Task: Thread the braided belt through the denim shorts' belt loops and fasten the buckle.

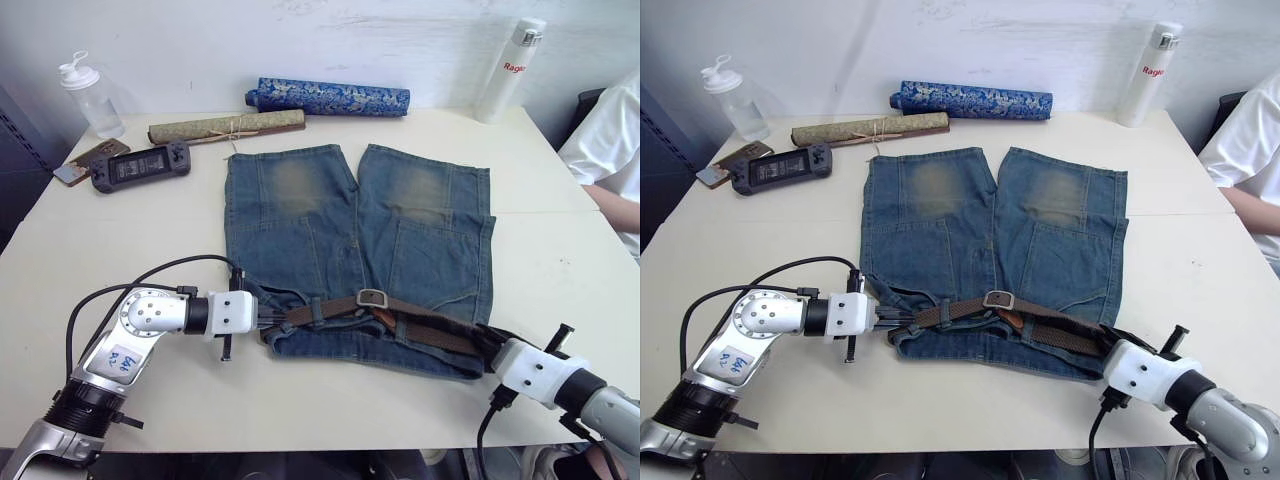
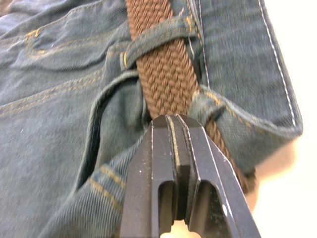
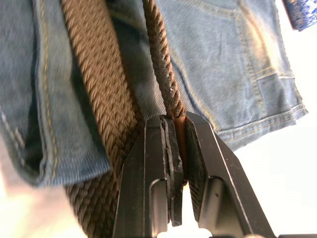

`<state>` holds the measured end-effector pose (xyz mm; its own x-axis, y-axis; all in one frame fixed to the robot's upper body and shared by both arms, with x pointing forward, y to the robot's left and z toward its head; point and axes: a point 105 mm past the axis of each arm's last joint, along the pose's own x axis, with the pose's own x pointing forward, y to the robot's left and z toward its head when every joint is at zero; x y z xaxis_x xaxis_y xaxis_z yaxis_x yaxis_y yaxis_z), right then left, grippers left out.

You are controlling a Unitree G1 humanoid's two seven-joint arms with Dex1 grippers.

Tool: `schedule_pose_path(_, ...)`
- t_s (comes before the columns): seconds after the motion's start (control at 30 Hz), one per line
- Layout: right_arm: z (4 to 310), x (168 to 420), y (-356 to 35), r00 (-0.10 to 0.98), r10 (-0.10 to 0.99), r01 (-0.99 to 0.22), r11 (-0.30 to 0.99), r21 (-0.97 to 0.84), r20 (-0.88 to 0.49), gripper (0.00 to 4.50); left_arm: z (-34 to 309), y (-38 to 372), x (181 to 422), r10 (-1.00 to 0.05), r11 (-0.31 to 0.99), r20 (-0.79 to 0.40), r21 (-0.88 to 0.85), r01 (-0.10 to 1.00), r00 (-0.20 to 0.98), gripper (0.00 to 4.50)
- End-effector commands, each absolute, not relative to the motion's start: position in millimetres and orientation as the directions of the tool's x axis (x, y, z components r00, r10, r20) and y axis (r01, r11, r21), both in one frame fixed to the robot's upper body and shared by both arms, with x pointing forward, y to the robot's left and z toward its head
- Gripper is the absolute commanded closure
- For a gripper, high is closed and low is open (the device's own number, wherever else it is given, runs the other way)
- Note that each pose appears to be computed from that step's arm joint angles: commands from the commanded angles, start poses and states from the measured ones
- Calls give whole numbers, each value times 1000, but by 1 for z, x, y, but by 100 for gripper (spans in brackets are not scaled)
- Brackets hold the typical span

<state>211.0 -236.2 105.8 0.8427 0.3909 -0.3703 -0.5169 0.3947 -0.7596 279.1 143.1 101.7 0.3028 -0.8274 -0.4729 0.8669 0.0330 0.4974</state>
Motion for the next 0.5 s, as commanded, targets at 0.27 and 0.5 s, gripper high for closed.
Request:
schedule_pose_path(0.27,92,216,-245,841,341,-520,299,-800,-419,450,68,168,279,-736,73,-594,408,910,326,448)
schedule_pose_path(0.5,99,223,-208,824,446,-529,382,-757,-350,450,100,168,291,-787,196,-450,467,862,423,448)
